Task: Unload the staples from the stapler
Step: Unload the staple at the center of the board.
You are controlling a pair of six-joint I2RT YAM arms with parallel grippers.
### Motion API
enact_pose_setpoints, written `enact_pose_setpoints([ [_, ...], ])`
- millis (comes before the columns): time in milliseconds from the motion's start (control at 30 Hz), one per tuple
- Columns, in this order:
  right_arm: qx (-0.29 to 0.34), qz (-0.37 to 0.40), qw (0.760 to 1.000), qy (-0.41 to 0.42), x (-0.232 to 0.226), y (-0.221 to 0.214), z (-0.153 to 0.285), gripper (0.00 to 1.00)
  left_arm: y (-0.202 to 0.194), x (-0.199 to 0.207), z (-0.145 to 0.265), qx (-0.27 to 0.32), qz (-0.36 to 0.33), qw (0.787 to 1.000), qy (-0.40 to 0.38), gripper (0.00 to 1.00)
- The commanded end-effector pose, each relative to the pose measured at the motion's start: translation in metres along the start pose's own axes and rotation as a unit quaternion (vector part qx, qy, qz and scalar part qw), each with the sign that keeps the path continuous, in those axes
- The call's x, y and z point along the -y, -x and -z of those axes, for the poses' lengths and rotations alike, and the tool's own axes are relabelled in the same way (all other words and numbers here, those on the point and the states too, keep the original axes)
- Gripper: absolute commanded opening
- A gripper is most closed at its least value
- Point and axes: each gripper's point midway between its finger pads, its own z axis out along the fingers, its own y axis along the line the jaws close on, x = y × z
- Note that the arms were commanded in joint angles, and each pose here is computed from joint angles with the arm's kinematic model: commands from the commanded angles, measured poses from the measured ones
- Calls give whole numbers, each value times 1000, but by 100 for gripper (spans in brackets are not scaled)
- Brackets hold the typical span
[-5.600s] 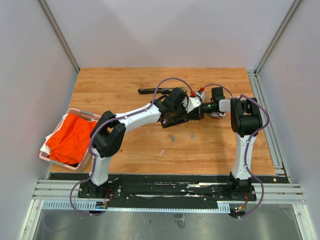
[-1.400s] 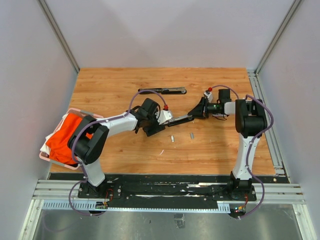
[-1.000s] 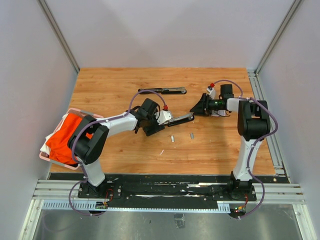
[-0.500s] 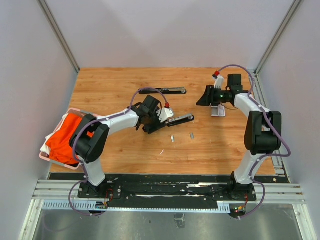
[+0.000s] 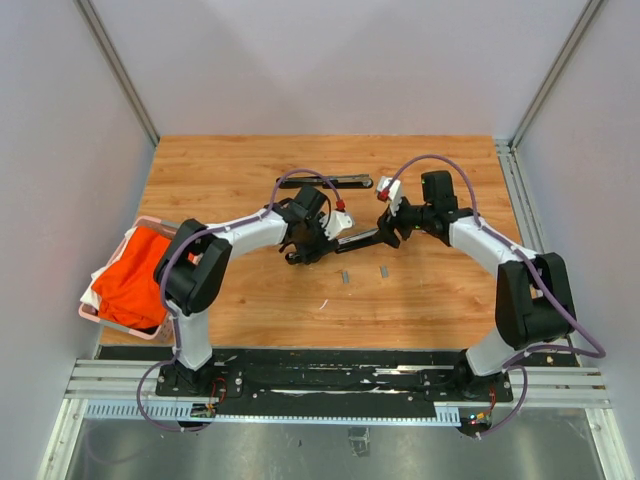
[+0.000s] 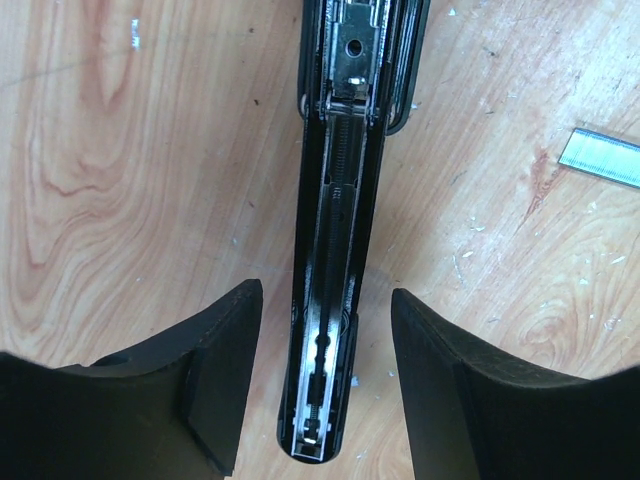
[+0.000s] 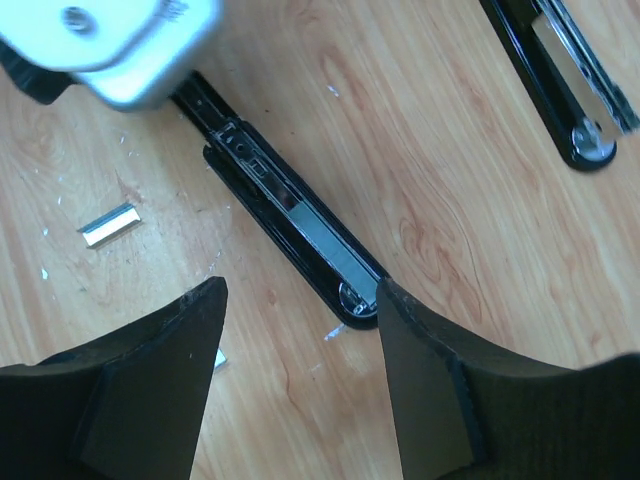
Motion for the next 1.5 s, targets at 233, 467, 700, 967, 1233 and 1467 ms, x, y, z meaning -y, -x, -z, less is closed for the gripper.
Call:
enact_pose_setpoints([
  [233, 31, 304, 952, 26, -38, 4, -21, 67, 0, 6, -9, -14, 20, 999, -26, 49],
  [467, 33, 375, 926, 33, -52, -1, -36, 67, 0, 4, -11, -18, 24, 999, -30, 27],
  [700, 4, 448, 893, 34, -60, -12, -57, 68, 1, 7, -10, -18, 20, 999, -44, 14],
  [967, -8, 508, 861, 24, -63, -16, -73, 68, 12, 8, -1, -4, 30, 996, -82, 13],
  [1233, -19, 537, 843, 21, -66, -21, -88, 69, 17, 11, 3, -3, 42, 993, -113, 11],
  [1467, -29, 562, 827, -4, -65, -20, -104, 69, 24, 12, 9, 5, 48, 991, -128, 10],
])
